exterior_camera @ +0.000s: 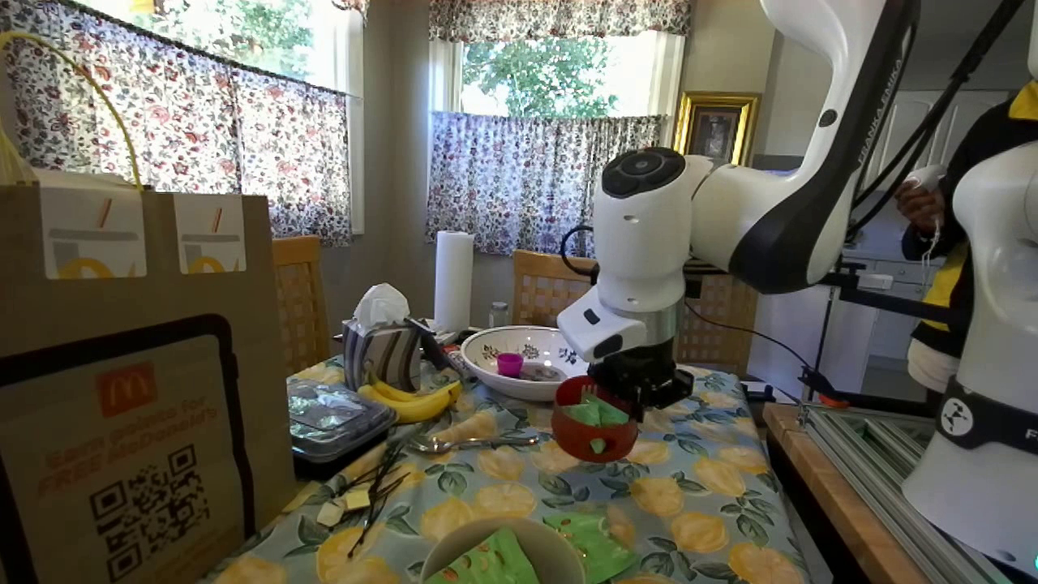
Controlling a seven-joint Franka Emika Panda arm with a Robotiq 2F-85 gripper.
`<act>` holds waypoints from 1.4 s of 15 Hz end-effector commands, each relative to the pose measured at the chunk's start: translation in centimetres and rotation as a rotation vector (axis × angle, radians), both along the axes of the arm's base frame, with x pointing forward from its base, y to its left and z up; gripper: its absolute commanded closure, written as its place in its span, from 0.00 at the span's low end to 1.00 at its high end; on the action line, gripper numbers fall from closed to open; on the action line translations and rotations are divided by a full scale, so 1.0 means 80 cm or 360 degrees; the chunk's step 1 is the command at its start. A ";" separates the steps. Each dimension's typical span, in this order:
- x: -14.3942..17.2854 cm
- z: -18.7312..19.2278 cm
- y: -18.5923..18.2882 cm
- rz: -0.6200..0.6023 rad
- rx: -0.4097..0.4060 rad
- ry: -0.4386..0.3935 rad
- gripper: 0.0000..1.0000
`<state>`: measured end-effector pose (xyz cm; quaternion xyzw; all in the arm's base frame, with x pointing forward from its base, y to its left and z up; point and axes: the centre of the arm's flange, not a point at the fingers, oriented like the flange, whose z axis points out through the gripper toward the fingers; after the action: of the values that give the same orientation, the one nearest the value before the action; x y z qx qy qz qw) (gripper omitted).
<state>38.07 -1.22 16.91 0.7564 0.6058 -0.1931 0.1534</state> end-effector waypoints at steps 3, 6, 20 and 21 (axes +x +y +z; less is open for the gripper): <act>-0.007 -0.009 -0.013 -0.0073 0.0159 -0.0119 0.99; -0.007 -0.019 -0.015 -0.0066 0.0194 -0.0099 0.99; -0.010 -0.064 -0.015 -0.0108 0.0193 0.0042 0.71; -0.018 -0.057 -0.012 -0.0070 0.0192 0.0034 0.64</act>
<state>36.61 -2.15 12.35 0.7752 0.6013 -0.1678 0.0967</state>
